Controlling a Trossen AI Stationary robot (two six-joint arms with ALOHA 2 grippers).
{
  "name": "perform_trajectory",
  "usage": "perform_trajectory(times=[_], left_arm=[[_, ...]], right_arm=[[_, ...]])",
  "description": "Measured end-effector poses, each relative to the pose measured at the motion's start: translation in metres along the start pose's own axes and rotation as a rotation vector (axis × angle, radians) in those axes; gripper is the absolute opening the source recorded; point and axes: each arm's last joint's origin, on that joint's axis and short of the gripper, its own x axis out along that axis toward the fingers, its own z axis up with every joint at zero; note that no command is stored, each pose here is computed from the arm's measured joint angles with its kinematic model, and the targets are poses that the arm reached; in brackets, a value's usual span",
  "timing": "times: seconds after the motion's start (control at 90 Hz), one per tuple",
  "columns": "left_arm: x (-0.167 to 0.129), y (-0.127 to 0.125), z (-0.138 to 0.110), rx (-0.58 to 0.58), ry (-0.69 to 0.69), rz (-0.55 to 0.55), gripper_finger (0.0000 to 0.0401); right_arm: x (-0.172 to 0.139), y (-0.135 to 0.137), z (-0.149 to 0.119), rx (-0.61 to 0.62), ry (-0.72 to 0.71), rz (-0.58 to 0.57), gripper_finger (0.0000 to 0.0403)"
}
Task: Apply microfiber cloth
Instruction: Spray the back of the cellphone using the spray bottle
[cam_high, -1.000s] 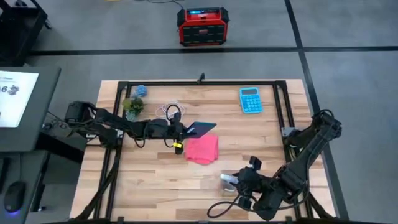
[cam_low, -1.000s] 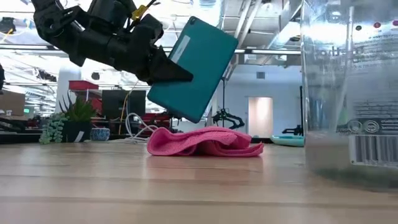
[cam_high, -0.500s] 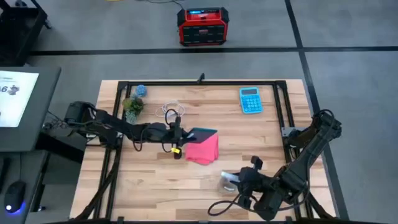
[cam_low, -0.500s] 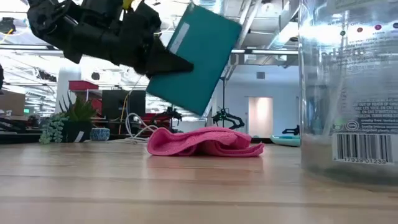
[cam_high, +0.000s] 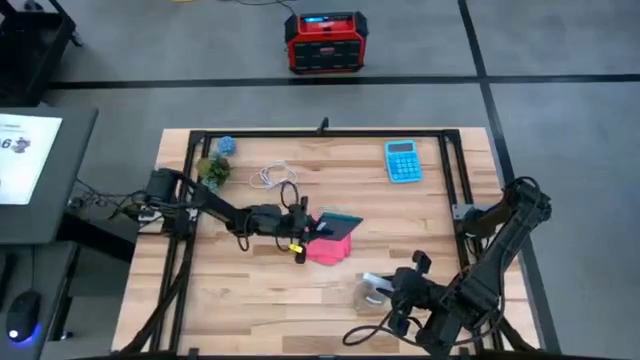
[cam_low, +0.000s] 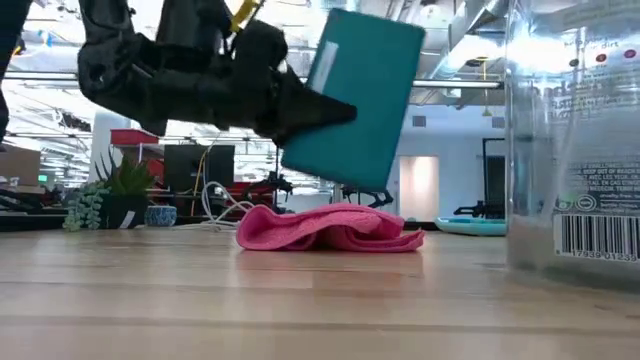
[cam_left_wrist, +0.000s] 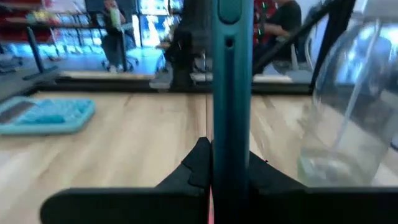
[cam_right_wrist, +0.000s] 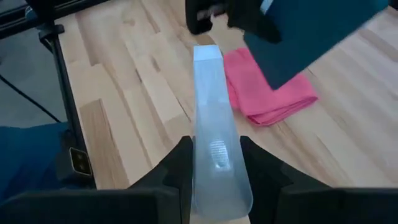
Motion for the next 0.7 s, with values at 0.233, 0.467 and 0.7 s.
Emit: perform_trajectory(times=[0.233, 0.467, 0.7], left_arm=[[0.001, 0.001, 0.0, -0.001, -0.003, 0.006, 0.0009], [0.001, 0.002, 0.001, 0.002, -0.007, 0.009, 0.0009], [0.001, 0.002, 0.002, -0.009, -0.014, 0.01, 0.0009]], right_arm=[[0.003, 0.001, 0.002, -0.043, 0.004, 0.006, 0.0133], [-0.001, -0.005, 0.015, -0.047, 0.003, 0.022, 0.0235], [-0.019, -0.011, 0.042, -0.08, -0.003, 0.092, 0.0258]])
